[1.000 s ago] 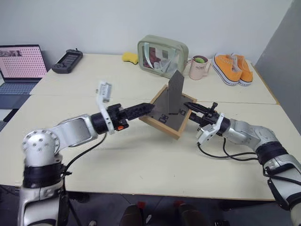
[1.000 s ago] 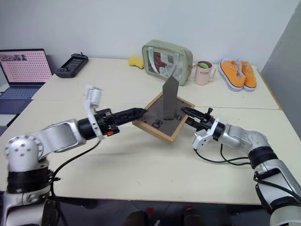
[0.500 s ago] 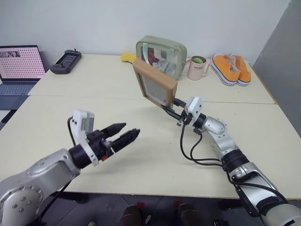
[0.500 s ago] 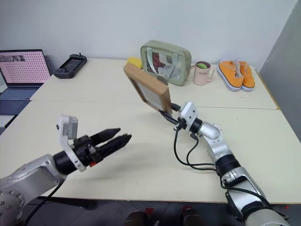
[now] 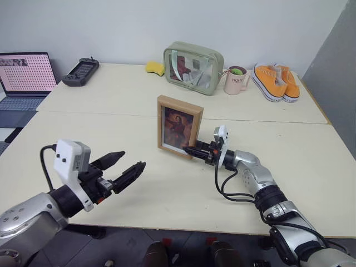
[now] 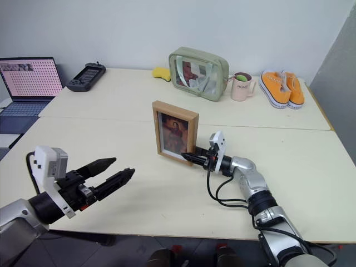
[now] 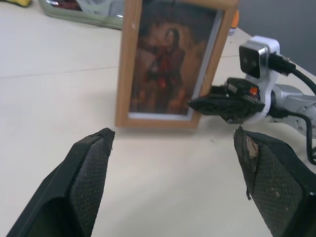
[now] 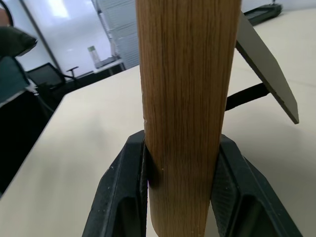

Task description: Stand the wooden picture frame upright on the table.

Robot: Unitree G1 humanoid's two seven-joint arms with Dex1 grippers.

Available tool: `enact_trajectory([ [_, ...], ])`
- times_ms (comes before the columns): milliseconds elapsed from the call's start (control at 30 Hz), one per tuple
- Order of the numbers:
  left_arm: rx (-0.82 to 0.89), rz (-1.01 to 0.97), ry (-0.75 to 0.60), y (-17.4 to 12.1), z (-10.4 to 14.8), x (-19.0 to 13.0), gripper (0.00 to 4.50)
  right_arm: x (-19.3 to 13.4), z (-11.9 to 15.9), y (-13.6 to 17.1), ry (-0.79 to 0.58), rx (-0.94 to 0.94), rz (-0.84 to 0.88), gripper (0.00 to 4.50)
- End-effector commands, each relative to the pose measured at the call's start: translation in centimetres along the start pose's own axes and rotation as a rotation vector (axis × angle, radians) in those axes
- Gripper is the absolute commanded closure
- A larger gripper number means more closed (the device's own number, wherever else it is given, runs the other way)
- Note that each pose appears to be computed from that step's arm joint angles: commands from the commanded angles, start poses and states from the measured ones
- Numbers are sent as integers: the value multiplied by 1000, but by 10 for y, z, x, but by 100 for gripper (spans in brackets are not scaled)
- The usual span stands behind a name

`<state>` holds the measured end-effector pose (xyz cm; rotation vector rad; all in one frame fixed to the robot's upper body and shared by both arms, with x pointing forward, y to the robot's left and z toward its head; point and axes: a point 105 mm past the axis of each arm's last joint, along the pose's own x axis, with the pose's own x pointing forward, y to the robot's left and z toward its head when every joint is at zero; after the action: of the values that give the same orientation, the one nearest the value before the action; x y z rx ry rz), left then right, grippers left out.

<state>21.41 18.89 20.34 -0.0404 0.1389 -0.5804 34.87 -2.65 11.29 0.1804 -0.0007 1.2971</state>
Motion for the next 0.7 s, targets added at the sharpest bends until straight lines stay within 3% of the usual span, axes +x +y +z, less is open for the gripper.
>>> enact_trajectory([
  [33,59,-3,-17,-3,9,-5,37,-1,9,5,-62,39,48,315],
  [600,82,7,-25,7,19,-1,37,-9,-10,1,8,140,32,315],
  [700,73,6,-28,7,19,1,36,-10,-9,-3,2,132,1,231],
])
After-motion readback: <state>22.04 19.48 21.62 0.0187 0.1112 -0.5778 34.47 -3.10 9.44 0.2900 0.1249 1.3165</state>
